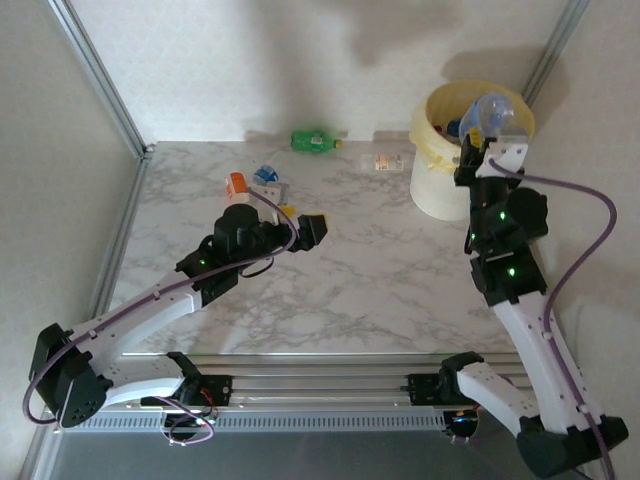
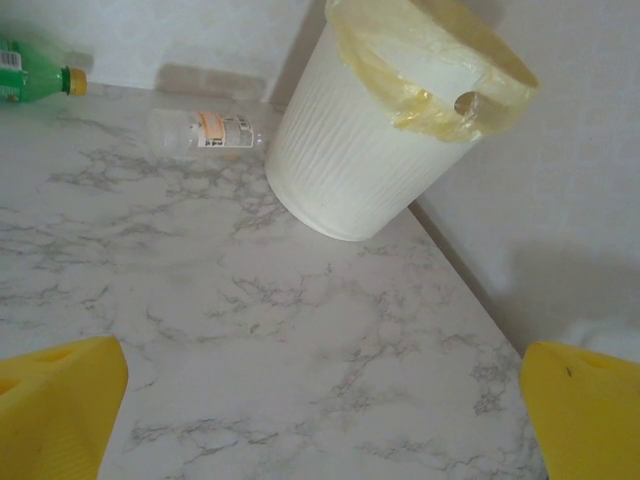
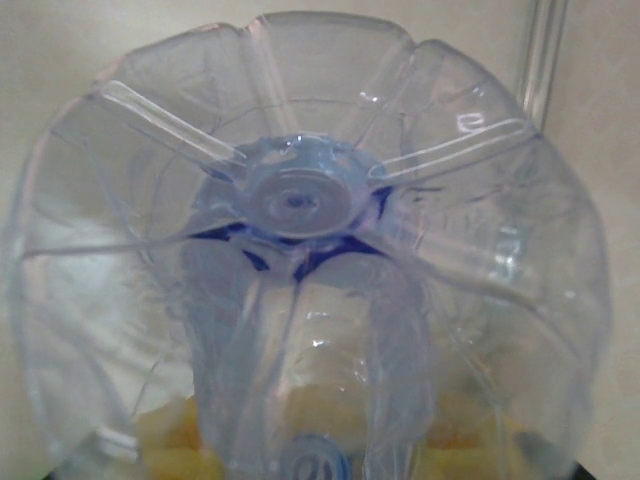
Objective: Throw the plastic bottles in the bin
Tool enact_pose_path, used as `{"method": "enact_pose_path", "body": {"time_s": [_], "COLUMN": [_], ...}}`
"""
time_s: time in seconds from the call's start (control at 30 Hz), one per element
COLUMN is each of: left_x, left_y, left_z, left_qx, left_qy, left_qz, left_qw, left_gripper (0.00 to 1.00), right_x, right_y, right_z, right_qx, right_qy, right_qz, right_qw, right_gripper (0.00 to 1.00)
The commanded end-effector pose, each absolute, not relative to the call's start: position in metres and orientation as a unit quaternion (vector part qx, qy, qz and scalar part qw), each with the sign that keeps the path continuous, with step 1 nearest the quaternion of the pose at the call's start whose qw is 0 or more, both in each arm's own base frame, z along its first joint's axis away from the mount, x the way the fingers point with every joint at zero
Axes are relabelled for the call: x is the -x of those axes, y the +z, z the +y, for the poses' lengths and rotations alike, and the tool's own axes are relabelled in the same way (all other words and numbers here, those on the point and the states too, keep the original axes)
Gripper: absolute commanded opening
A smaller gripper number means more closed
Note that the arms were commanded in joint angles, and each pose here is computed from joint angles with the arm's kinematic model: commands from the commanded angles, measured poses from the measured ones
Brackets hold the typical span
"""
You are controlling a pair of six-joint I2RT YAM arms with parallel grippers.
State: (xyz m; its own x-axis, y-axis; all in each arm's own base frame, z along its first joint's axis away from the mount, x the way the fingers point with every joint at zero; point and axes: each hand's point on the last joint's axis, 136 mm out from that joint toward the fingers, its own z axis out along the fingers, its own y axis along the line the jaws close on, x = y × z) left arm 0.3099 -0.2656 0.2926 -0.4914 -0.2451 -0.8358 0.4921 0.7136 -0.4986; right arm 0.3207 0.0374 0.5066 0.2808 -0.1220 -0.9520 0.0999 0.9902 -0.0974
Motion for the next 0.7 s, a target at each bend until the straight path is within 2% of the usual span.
{"method": "enact_pose_path", "body": {"time_s": [0.0,0.1,0.2,0.23,0.27,0.33,0.37,0.47,0.67], "left_x": [-0.316,-0.318,-0.319,-0.318,-0.318,-0.317,-0.317,-0.318,-0.321], "left_y": [0.309,0.308,0.306,0.305,0.304,0.3,0.298,0.289,0.282], "left_z": [-0.268,-0.268,-0.268,-0.268,-0.268,-0.268,-0.267,-0.264,-0.256], "left_qx": [-0.085,-0.084,-0.082,-0.08,-0.079,-0.079,-0.077,-0.071,-0.056], "left_qy": [-0.38,-0.381,-0.382,-0.383,-0.385,-0.385,-0.385,-0.377,-0.372], "left_qz": [0.767,0.768,0.769,0.77,0.77,0.772,0.773,0.782,0.789], "left_qw": [0.51,0.508,0.506,0.504,0.503,0.5,0.499,0.491,0.486], "left_gripper": [1.0,1.0,1.0,1.0,1.0,1.0,1.0,1.0,1.0], "right_x": [-0.339,-0.387,-0.436,-0.448,-0.459,-0.472,-0.476,-0.474,-0.434], "right_y": [0.531,0.512,0.476,0.464,0.451,0.428,0.418,0.403,0.424], "right_z": [0.016,0.0,-0.007,-0.008,-0.004,-0.001,0.002,-0.002,-0.004], "right_qx": [-0.042,-0.074,-0.091,-0.096,-0.089,-0.084,-0.077,-0.079,-0.08], "right_qy": [-0.07,-0.067,-0.051,-0.047,-0.036,-0.026,-0.024,-0.036,-0.026], "right_qz": [0.584,0.649,0.739,0.761,0.782,0.814,0.824,0.834,0.799], "right_qw": [0.808,0.754,0.666,0.64,0.615,0.574,0.56,0.544,0.595], "right_gripper": [0.17,0.2,0.3,0.39,0.55,0.7,0.76,0.81,0.92]}}
